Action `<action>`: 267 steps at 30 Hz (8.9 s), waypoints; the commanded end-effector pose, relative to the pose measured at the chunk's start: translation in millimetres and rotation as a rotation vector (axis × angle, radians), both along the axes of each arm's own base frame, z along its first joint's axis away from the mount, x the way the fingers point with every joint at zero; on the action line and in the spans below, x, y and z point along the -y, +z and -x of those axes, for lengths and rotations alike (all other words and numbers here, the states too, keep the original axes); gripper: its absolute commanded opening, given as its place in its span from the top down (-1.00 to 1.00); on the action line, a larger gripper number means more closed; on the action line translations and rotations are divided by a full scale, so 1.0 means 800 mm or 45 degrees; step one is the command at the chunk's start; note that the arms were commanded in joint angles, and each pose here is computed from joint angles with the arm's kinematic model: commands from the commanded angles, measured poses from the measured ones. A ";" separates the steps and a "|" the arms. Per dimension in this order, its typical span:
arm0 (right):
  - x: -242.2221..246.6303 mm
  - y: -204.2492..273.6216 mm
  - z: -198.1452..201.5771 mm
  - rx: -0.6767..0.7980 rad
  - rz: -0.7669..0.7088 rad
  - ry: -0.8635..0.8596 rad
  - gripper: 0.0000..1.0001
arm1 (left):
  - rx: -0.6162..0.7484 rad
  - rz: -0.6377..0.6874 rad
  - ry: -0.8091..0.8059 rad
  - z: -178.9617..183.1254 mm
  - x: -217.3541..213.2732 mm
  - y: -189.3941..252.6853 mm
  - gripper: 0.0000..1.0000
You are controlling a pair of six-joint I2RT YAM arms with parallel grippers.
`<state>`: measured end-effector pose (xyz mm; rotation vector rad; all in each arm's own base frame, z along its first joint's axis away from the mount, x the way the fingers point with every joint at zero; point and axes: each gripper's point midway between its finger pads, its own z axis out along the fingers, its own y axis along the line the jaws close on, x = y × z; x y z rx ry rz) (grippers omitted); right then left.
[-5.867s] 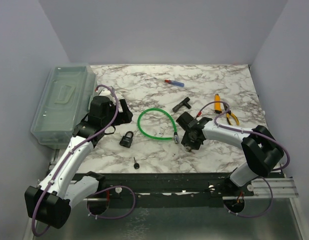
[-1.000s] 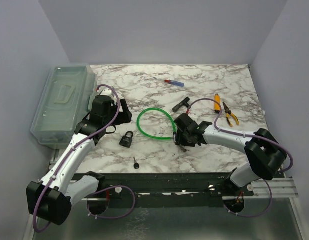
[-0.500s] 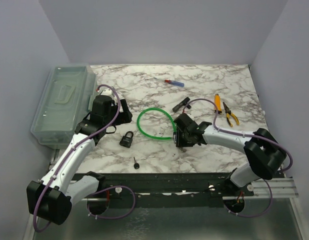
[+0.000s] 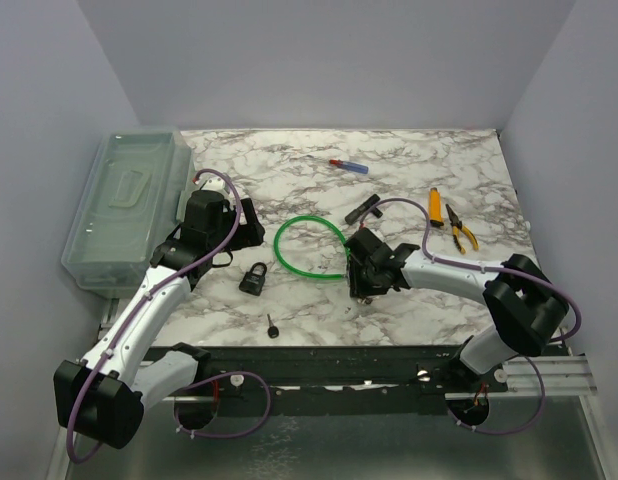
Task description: Unlock with the key
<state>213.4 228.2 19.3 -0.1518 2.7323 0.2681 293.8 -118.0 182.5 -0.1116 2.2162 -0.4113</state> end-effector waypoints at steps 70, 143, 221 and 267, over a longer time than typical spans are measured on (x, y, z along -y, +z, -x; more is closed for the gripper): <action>-0.106 0.279 0.051 0.771 -1.313 0.547 0.99 | 0.273 0.774 -1.153 0.159 0.157 0.136 -0.47; -0.165 0.359 0.063 0.721 -1.597 0.833 0.99 | 0.331 0.744 -1.022 0.146 0.153 0.139 1.00; -0.080 0.247 0.052 0.578 -1.283 0.268 0.99 | 0.351 0.580 -0.709 0.096 0.126 0.115 -0.65; 0.103 0.207 0.060 0.358 -0.948 -0.267 0.99 | -0.291 -0.330 -0.276 0.018 0.305 -0.134 -0.18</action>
